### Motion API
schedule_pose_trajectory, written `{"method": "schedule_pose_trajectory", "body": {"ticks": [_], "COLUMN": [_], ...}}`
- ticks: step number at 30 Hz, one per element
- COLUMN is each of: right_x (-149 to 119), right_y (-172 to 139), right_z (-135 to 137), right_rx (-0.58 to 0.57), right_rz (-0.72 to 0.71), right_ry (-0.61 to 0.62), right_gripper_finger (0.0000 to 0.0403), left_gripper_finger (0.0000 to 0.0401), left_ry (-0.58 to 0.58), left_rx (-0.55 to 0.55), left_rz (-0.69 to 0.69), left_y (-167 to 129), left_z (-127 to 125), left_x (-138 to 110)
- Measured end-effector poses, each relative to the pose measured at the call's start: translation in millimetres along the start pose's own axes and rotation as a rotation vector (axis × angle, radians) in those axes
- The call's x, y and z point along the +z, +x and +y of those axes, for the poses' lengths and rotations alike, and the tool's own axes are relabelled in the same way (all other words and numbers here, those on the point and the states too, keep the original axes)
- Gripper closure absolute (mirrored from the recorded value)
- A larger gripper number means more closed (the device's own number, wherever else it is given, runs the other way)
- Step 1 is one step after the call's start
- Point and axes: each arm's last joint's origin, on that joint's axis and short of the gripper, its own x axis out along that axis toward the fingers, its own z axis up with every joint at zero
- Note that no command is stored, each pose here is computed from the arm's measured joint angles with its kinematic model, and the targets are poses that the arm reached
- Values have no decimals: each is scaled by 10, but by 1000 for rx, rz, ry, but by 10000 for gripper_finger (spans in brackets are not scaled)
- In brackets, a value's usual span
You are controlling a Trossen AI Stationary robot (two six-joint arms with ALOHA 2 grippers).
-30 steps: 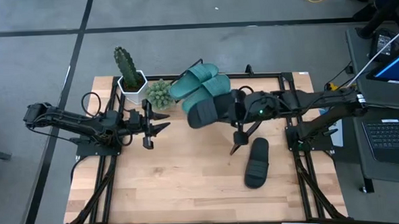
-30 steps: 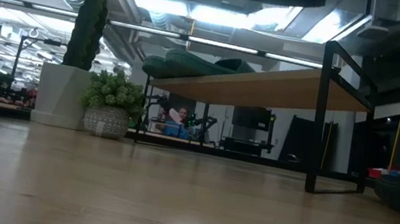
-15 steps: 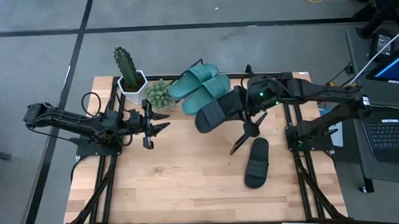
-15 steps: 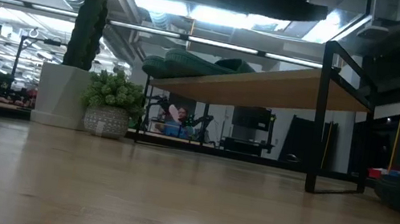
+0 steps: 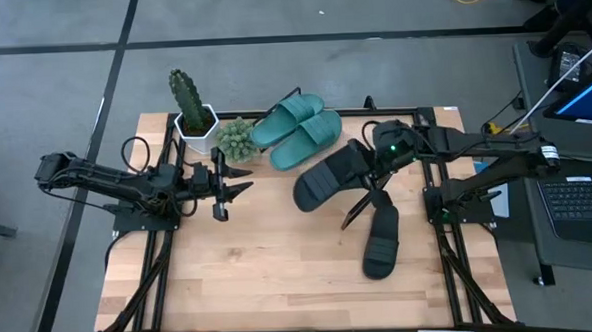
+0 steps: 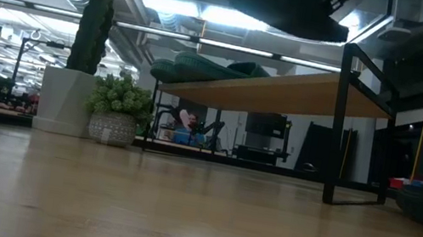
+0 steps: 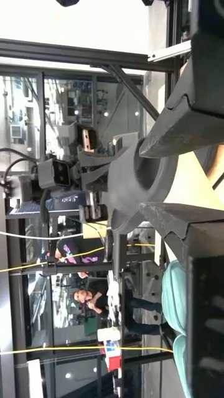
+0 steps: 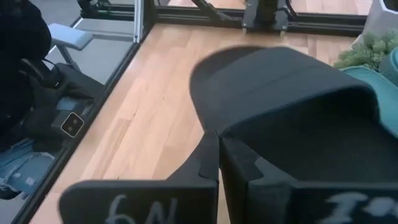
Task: Pick and place slides into the shelf
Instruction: Put the top black slides on the shelf
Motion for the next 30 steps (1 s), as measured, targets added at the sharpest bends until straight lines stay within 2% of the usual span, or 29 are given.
{"method": "schedule_pose_trajectory", "body": {"ticks": [8,14,21,25,30], "right_x": [-304,-453,-485,-501,-571], "right_y": [12,21,-37,-53,13], "right_z": [10,-101,-268,-320,-467], "right_rx": [6,-4,25,92,121], "right_rz": [-71,-68,-110,-122,-95], "right_ry": [2,10,28,-5,42], "right_gripper_finger": [400,400,400,400,400], "left_gripper_finger": [282,282,282,282,282], "left_ry": [-1,-1,0,1,1], "left_rx": [0,0,1,1,2], "left_rz": [1,1,1,1,1], "left_y": [0,0,0,0,1], "left_z": [1,0,1,1,3], "left_x": [-1,-1,-1,-1,-1]}}
